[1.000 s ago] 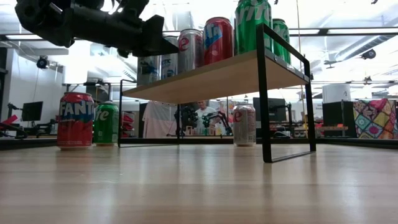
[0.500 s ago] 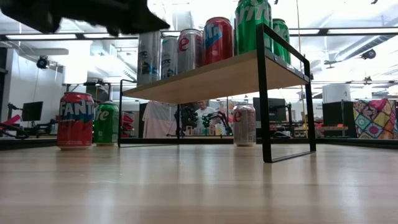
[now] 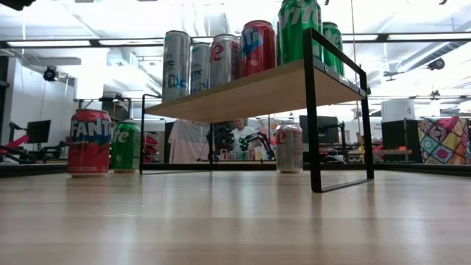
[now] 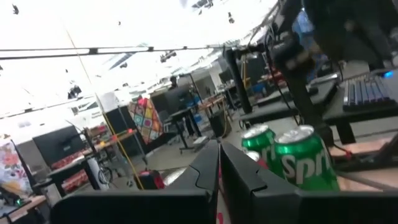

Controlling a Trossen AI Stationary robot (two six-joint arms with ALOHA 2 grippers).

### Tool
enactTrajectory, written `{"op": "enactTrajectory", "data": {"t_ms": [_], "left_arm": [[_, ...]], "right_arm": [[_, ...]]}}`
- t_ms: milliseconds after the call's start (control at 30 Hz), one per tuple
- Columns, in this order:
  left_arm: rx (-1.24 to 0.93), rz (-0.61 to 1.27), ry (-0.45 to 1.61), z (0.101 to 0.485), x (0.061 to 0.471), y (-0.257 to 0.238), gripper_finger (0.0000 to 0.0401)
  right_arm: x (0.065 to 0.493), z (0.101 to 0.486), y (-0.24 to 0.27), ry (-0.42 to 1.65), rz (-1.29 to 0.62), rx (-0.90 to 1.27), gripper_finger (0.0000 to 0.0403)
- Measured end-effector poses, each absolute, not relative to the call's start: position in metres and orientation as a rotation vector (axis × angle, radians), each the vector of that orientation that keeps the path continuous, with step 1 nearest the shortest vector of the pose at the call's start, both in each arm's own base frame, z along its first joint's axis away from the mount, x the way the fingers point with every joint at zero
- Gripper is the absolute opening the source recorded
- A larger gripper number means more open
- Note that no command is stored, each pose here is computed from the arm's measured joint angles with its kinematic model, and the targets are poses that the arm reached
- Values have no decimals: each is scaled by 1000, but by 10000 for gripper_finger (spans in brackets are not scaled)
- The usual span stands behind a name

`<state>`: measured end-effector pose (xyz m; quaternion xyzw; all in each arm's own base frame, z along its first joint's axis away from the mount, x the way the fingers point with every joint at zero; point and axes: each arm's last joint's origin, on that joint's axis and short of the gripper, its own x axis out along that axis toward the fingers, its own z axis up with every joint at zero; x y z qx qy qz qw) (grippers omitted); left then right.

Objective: Place canned beverage on shelf
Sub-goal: Put the silver soda can on the shelf aligned with the other silver soda can, then adjust the green soda cans

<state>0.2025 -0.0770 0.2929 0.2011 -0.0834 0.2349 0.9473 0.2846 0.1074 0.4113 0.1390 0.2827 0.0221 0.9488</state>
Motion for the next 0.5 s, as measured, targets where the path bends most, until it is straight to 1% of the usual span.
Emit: {"op": "enactTrajectory", "data": {"t_ms": [67, 200, 333, 500], "left_arm": [[405, 477, -177, 296, 199, -76, 0], [409, 469, -183, 296, 199, -76, 0], [409, 462, -185, 296, 199, -76, 0], [428, 441, -196, 297, 199, -77, 0]], "right_arm": [[287, 406, 108, 607, 18, 319, 9], [294, 394, 107, 662, -60, 307, 9], [296, 391, 104, 629, -195, 276, 9], [293, 388, 100, 631, -296, 218, 9]]}}
